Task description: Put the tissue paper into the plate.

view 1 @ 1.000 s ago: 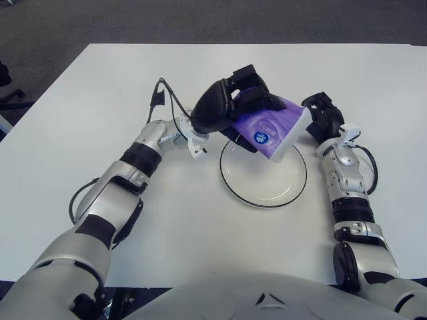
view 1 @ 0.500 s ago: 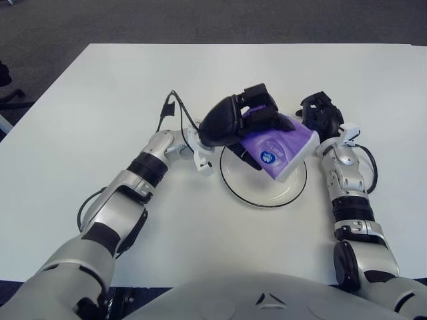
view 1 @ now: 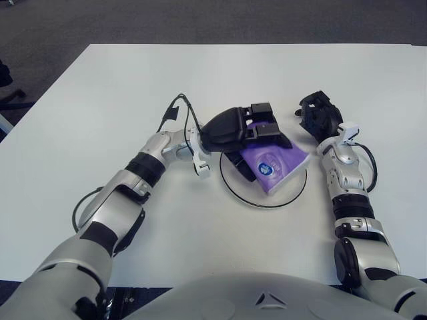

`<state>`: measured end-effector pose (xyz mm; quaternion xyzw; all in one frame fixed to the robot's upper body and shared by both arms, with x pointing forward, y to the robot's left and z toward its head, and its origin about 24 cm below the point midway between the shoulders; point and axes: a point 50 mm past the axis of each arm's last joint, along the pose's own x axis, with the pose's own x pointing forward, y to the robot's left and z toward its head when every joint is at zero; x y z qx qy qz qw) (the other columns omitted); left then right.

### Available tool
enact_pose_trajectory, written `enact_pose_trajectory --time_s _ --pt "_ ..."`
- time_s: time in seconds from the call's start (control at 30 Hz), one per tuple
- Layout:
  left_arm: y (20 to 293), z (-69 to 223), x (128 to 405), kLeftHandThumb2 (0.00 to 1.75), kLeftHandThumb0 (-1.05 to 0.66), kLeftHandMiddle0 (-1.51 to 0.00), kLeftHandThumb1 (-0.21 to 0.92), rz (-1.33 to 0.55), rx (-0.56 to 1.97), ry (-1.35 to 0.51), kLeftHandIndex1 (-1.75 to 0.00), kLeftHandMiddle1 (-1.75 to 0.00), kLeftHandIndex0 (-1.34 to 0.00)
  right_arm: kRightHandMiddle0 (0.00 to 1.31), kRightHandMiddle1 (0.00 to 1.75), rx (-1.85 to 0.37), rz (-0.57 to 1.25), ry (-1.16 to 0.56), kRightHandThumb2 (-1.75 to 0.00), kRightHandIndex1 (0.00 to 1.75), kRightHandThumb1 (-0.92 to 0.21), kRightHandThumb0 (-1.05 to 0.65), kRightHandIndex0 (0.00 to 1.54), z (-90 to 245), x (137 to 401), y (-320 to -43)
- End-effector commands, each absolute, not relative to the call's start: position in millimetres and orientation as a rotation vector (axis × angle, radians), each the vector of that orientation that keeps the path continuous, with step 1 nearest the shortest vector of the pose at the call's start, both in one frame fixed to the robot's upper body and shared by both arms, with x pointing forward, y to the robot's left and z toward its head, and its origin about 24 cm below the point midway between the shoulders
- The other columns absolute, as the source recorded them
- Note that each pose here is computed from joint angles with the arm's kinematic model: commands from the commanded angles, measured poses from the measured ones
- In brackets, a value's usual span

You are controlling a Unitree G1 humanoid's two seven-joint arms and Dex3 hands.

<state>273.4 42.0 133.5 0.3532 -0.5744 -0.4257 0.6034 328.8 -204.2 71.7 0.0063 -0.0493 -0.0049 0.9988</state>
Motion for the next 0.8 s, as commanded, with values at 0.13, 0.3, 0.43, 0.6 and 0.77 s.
enact_pose_trajectory --time_s 0.13,0.3,0.43,0.6,0.77 --pt "45.0 144.3 275.2 0.51 -0.87 -0.53 0.92 -1.009 0.800 -1.315 -0.02 -0.03 -0.43 0.30 1.75 0.032 -0.027 0.057 -0.72 1.75 -0.76 -0.37 0.68 33.9 314.9 -207.4" --pt "45.1 144.2 274.2 0.63 -0.92 -0.40 0.92 -1.018 0.754 -1.283 0.00 -0.01 -0.41 0.30 1.75 0.031 -0.025 0.058 -0.73 1.75 -0.76 -0.37 0.69 33.5 315.1 -207.6" --pt "45.0 143.9 273.8 0.68 -0.94 -0.32 0.92 -1.035 0.735 -1.259 0.00 0.00 -0.34 0.30 1.75 0.048 -0.022 0.058 -0.73 1.75 -0.76 -0.37 0.69 32.3 315.2 -207.6" --pt "45.6 144.1 273.8 0.73 -0.96 -0.25 0.92 -1.053 0.736 -1.241 0.00 0.00 -0.26 0.31 1.75 0.060 -0.024 0.057 -0.75 1.75 -0.74 -0.37 0.69 30.9 315.6 -207.4" --pt "46.7 144.2 273.8 0.74 -0.99 -0.16 0.92 -1.061 0.738 -1.232 0.00 0.00 -0.21 0.33 1.75 0.049 -0.030 0.057 -0.78 1.75 -0.72 -0.38 0.69 30.7 316.6 -207.0"
